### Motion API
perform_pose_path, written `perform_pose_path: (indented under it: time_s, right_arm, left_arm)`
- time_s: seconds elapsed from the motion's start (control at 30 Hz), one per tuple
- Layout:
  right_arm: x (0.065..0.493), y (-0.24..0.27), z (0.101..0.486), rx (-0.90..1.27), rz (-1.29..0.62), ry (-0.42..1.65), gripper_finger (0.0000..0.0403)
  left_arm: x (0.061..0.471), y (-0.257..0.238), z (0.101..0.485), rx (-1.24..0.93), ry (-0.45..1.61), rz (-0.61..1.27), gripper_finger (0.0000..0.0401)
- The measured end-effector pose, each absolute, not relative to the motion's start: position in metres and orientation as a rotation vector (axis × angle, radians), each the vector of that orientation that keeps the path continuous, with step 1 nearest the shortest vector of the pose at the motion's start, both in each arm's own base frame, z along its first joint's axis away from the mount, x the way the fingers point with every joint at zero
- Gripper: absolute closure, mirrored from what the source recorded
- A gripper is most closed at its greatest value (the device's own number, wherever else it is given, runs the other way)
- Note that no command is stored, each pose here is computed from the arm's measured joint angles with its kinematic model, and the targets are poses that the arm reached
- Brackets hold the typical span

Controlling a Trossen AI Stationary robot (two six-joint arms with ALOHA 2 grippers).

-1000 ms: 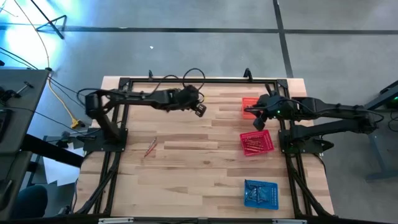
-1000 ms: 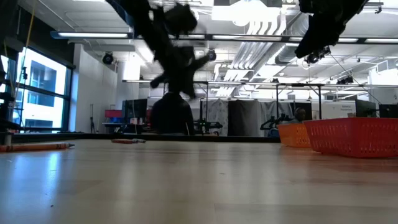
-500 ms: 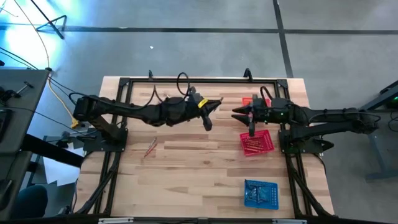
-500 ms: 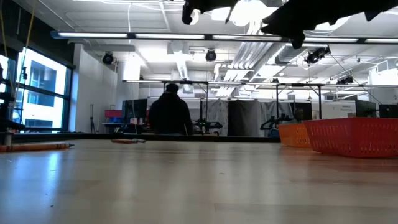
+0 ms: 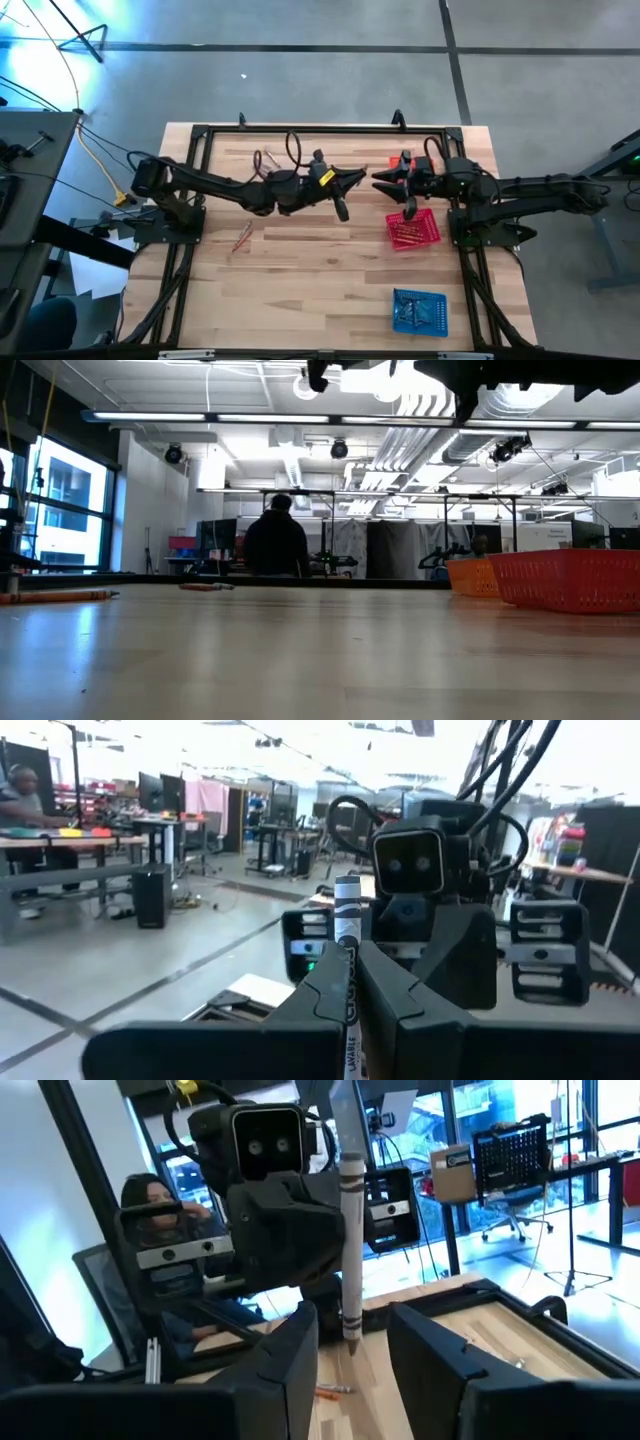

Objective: Sort crayons
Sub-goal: Put the gray crayon into the orange bin

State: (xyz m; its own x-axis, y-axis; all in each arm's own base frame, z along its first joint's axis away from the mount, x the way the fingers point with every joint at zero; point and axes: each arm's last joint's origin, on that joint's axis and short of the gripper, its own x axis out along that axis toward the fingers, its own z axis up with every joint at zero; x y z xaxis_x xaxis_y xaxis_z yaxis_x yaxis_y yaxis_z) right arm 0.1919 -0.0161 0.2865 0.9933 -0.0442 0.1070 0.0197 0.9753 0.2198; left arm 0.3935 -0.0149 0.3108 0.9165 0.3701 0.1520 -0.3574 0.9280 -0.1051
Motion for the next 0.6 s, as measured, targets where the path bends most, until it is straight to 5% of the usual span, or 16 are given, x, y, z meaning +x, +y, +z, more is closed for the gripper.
perform_pose_path:
  time_s: [0.6]
  right_arm:
    - [0.206,-0.017,0.284,0.254,-0.023,-0.166,0.0285]
  left_arm:
    - [0.4,-0.016,0.308,-0.116,-0.26,0.315,0.0401]
